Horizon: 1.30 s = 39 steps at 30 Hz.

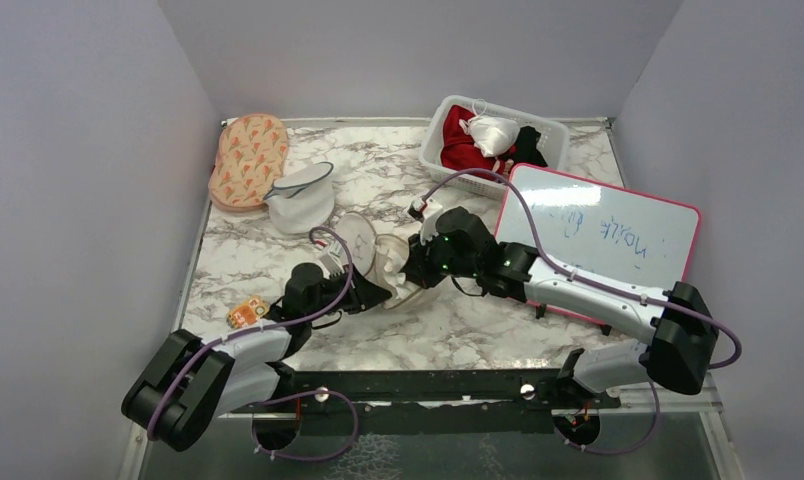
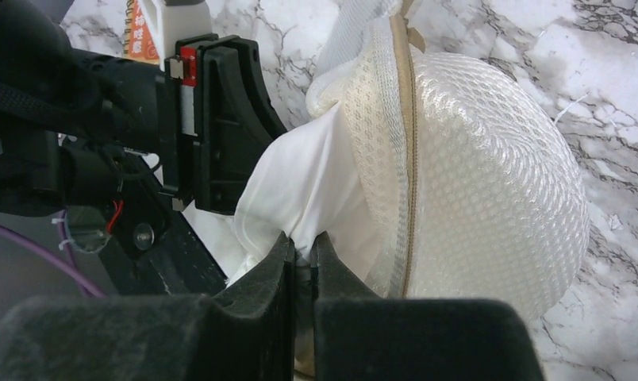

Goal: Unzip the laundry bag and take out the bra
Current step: Pick up the bra from the laundry bag.

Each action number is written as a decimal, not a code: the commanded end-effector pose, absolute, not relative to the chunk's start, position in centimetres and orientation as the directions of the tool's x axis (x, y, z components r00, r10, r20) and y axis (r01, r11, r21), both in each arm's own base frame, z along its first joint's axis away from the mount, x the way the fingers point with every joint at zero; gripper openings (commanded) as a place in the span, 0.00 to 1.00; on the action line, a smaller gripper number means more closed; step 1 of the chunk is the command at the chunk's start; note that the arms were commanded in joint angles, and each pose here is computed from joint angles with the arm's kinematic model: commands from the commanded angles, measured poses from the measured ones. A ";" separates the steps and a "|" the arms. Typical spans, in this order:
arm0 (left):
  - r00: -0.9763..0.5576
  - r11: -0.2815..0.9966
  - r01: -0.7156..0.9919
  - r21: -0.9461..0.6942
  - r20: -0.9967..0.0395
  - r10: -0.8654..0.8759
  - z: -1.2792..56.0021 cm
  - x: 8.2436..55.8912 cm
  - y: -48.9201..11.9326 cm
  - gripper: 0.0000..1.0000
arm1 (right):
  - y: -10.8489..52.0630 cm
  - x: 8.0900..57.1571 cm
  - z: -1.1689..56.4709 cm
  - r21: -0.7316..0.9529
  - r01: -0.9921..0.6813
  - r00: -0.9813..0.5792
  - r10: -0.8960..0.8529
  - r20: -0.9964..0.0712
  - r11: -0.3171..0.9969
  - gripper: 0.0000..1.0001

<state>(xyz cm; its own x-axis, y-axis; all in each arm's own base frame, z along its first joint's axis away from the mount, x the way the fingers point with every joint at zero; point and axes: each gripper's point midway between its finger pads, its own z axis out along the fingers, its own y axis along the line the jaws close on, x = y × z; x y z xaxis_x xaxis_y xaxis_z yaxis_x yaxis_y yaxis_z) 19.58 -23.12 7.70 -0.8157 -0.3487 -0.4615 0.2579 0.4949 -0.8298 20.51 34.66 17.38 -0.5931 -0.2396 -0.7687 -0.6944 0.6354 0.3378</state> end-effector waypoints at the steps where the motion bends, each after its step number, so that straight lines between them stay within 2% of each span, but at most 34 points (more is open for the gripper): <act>1: -0.808 0.463 0.301 -0.834 -0.480 -0.340 8.6 18.8 -23.2 0.05 | 35.8 19.8 18.0 0.384 -0.751 -0.569 -0.231 -0.789 0.537 0.01; 5: -0.789 0.444 0.322 -0.836 -0.496 -0.363 9.9 19.0 -23.2 0.02 | 36.2 17.8 16.3 0.388 -0.817 -0.542 -0.336 -0.770 0.427 0.01; 8: -0.782 0.450 0.329 -0.830 -0.507 -0.362 10.0 19.1 -23.1 0.00 | 37.5 14.7 17.8 0.455 -0.864 -0.503 -0.353 -0.789 0.215 0.01; 11: -0.790 0.455 0.318 -0.831 -0.498 -0.357 9.7 19.1 -23.1 0.00 | 38.5 13.3 20.4 0.504 -0.859 -0.507 -0.292 -0.811 0.091 0.01; 15: -0.801 0.451 0.316 -0.835 -0.490 -0.345 9.6 18.9 -23.3 0.00 | 39.1 13.3 23.5 0.538 -0.841 -0.540 -0.146 -0.829 0.053 0.01; 23: -0.809 0.423 0.308 -0.852 -0.469 -0.355 10.2 18.5 -23.4 0.00 | 38.8 17.3 26.8 0.620 -0.766 -0.589 0.201 -0.783 0.171 0.01; 33: -0.822 0.396 0.303 -0.867 -0.448 -0.351 11.5 18.2 -23.8 0.00 | 40.1 22.3 29.6 0.566 -0.761 -0.483 0.305 -0.821 0.317 0.01; 39: -0.800 0.439 0.306 -0.845 -0.477 -0.362 11.6 18.8 -23.3 0.00 | 38.5 25.8 33.1 0.466 -0.732 -0.351 0.312 -0.883 0.497 0.01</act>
